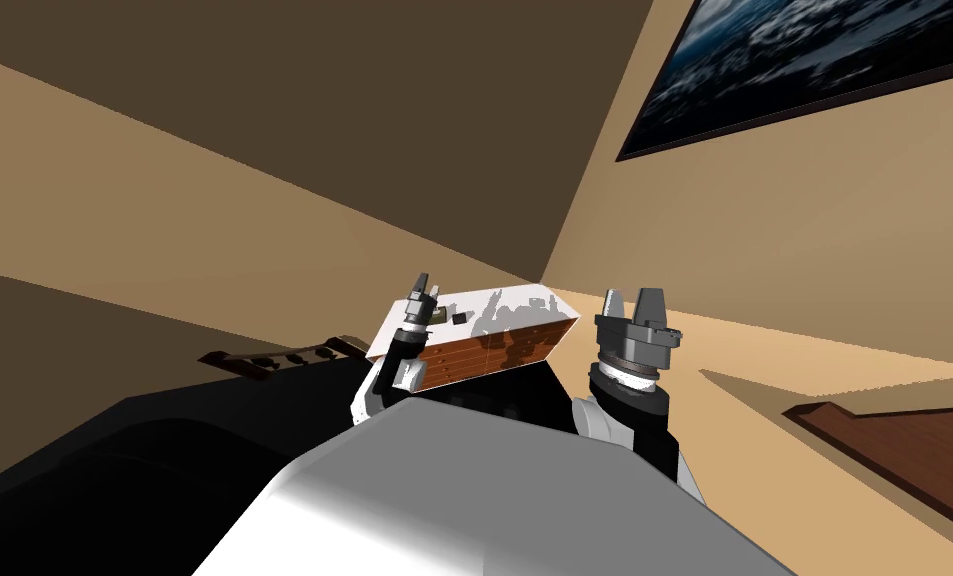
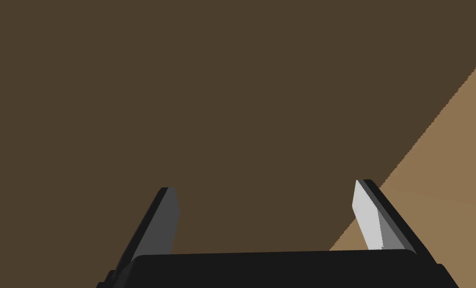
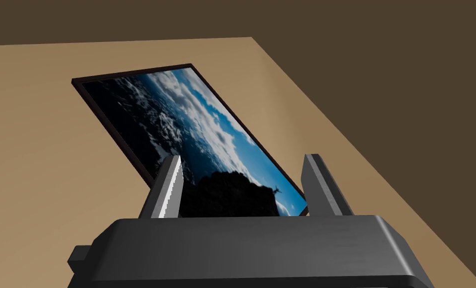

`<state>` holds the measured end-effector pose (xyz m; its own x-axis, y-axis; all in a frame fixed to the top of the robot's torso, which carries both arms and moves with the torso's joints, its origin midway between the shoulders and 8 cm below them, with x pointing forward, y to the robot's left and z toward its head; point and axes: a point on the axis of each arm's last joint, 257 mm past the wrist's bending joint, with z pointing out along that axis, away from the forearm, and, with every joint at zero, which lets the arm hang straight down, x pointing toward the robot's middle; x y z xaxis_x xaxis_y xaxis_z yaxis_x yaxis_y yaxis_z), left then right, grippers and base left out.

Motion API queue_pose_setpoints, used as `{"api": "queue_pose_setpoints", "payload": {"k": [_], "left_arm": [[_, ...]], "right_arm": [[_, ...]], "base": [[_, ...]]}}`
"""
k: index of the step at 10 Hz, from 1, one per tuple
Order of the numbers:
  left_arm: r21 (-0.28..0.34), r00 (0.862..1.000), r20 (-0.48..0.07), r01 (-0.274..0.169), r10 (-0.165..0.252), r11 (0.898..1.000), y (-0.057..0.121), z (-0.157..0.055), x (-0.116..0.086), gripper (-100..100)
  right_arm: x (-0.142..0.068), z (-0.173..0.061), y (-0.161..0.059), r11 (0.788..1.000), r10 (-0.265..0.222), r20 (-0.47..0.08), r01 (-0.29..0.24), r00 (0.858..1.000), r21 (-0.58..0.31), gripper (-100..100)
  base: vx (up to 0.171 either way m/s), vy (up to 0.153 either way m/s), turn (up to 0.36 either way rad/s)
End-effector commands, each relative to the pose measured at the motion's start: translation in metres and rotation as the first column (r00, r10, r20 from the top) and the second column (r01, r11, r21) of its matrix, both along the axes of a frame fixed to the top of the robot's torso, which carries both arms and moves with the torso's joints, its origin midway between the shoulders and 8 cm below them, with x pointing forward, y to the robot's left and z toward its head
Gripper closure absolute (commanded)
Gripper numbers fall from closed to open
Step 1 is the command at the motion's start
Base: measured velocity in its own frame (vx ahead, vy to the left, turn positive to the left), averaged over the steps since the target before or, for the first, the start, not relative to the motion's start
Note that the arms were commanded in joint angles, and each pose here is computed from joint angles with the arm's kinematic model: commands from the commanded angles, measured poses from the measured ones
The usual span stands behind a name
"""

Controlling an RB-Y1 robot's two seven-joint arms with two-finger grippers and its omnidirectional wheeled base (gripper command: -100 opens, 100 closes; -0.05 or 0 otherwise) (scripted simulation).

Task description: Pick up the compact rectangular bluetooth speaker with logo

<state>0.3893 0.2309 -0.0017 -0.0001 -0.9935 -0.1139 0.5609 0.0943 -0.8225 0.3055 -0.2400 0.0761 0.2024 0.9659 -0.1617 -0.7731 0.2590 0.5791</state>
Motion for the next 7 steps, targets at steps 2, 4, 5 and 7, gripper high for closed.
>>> {"api": "queue_pose_setpoints", "payload": {"k": [2,4,5,7], "left_arm": [[-0.014,0.999,-0.042,0.030,-0.031,0.999,-0.007,-0.003,0.010,-100],[-0.025,0.996,-0.075,0.047,-0.049,0.999,-0.010,-0.006,0.017,-100],[-0.026,0.996,-0.082,0.046,-0.048,0.999,-0.010,-0.008,0.018,-100],[-0.039,0.991,-0.119,0.061,-0.065,0.997,-0.013,-0.013,0.025,-100]], "right_arm": [[0.000,0.000,0.000,1.000,0.000,0.000,0.000,1.000,0.000,0],[0.000,0.000,0.000,1.000,0.000,0.000,0.000,1.000,0.000,0],[0.000,0.000,0.000,1.000,0.000,0.000,0.000,1.000,0.000,0],[0.000,0.000,0.000,1.000,0.000,0.000,0.000,1.000,0.000,0]], "base": [[-0.036,-0.041,-0.023],[-0.023,-0.027,-0.026],[-0.022,-0.025,-0.026],[-0.028,-0.032,-0.035]]}}
